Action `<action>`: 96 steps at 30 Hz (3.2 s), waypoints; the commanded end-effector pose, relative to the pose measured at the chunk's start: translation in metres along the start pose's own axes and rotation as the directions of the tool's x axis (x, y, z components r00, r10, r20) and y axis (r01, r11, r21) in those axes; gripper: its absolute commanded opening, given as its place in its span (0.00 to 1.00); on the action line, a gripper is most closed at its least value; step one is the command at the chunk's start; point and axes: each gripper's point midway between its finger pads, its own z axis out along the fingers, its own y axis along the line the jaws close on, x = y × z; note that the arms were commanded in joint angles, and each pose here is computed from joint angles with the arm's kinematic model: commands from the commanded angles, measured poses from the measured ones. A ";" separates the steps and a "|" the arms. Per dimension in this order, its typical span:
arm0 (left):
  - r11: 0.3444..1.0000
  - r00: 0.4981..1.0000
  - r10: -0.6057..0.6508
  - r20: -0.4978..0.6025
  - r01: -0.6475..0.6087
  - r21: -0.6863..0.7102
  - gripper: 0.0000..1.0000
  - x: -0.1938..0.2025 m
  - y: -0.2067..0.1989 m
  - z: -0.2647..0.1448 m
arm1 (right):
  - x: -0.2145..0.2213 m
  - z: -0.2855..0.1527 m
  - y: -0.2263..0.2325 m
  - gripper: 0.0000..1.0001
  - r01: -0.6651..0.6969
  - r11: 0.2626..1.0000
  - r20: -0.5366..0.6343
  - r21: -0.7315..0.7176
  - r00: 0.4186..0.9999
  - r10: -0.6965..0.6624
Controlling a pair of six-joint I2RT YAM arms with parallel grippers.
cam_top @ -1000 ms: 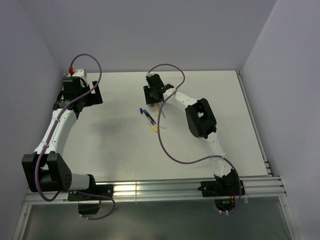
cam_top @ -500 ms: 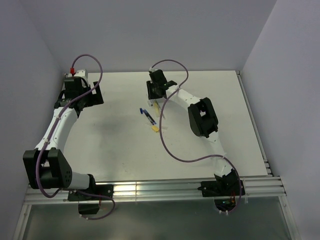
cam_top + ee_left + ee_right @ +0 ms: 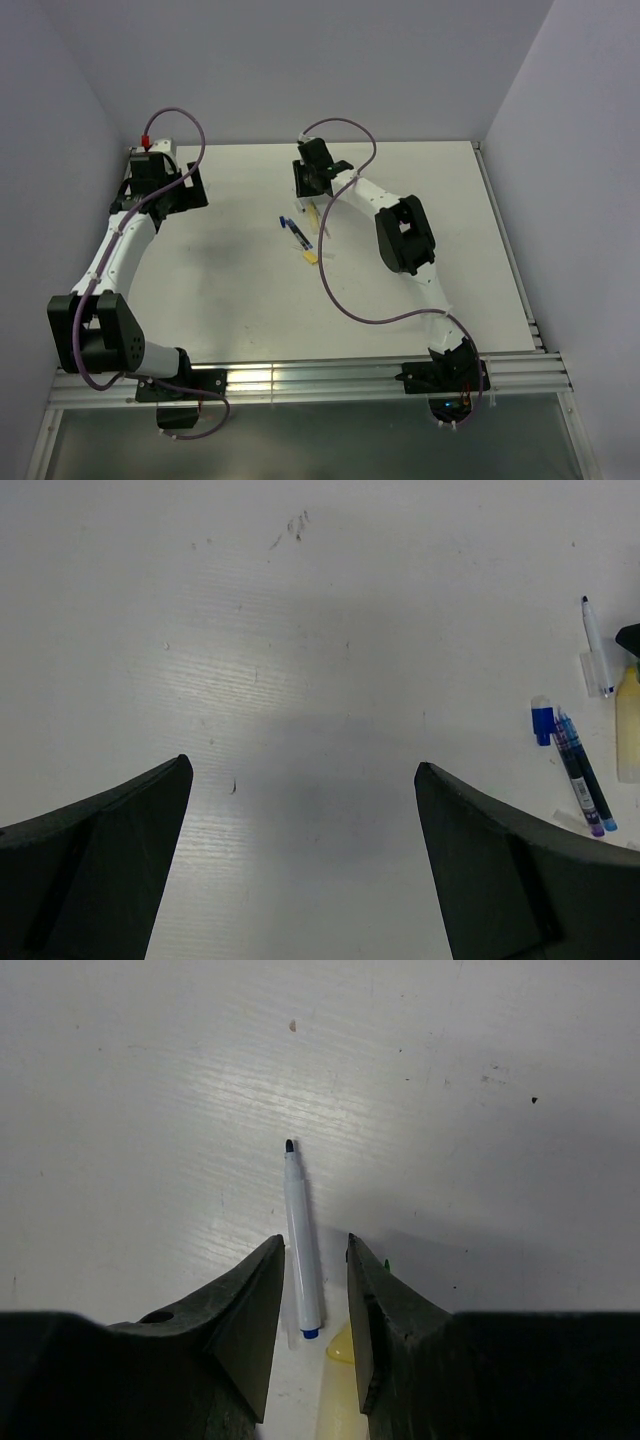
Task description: Insert the pens into the pen caps
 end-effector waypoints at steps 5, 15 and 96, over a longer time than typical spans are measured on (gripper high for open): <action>0.999 0.998 -0.018 0.053 0.016 0.039 0.99 -0.026 -0.011 -0.007 | 0.000 -0.004 -0.003 0.38 -0.009 1.000 -0.026 0.018 1.000 0.009; 0.999 0.999 -0.013 0.052 0.012 0.031 0.99 -0.021 -0.009 -0.006 | 0.013 0.001 -0.007 0.38 -0.002 1.000 -0.061 0.028 0.998 0.003; 0.293 0.911 -0.409 0.049 0.081 0.953 0.90 -0.098 -0.174 -0.187 | -0.054 -0.354 0.182 0.00 0.230 0.401 0.235 -0.887 0.971 -0.036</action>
